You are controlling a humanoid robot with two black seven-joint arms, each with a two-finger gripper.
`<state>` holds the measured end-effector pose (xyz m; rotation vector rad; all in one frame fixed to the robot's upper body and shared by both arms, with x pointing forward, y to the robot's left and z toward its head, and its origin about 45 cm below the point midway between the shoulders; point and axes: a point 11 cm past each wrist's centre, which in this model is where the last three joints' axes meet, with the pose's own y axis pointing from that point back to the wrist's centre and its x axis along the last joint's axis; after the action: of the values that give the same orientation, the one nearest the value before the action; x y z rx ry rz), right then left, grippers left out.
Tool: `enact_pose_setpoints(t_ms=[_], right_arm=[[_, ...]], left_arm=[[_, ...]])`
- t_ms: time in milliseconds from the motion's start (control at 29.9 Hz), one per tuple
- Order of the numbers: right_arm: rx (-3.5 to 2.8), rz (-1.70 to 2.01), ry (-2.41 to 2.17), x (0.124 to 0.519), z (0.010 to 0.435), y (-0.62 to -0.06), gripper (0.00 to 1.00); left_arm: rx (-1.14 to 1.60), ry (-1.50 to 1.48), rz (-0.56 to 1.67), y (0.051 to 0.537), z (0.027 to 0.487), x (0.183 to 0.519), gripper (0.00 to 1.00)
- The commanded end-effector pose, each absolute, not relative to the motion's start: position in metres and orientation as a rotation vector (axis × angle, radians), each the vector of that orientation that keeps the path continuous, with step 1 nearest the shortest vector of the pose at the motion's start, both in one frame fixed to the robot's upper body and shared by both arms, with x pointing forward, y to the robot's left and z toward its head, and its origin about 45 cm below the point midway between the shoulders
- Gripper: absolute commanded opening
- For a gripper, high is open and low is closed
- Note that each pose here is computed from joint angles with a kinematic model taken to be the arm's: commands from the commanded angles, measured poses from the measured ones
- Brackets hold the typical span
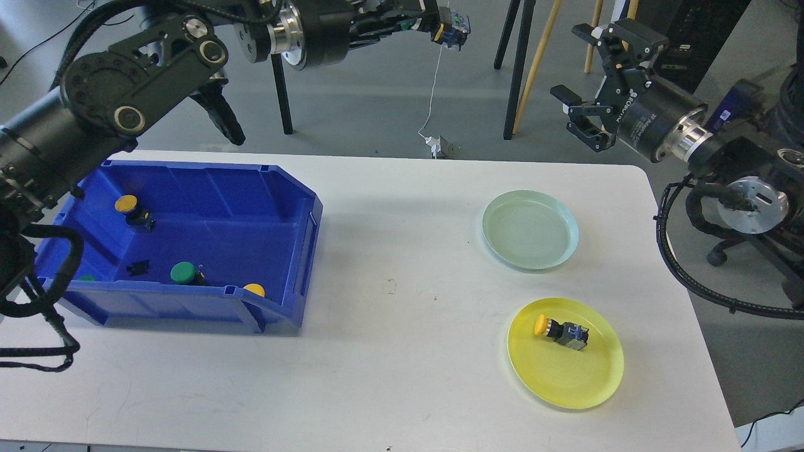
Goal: Pass button and place on color plate
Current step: 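Lift the green button up out of the bin with the left gripper, then bring the right gripper to the left gripper and take the green button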
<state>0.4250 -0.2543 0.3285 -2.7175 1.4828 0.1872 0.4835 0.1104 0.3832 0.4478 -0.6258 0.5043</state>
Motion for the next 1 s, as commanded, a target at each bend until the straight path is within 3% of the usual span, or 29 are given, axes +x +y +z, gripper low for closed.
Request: enact_pose_setpoints(t_ms=[0, 970], right_arm=[[-2.721, 0.183, 1.432, 0.426, 0.335, -0.24, 0.85], [-2.658, 0.066, 1.324, 0.434, 0.387, -0.221, 0.88]], left_arm=[[0.433, -0.632, 0.496, 0.096, 0.39, 0.484, 0.38], [0.271, -0.511, 0.51, 0.053, 0.422, 0.487, 0.38]])
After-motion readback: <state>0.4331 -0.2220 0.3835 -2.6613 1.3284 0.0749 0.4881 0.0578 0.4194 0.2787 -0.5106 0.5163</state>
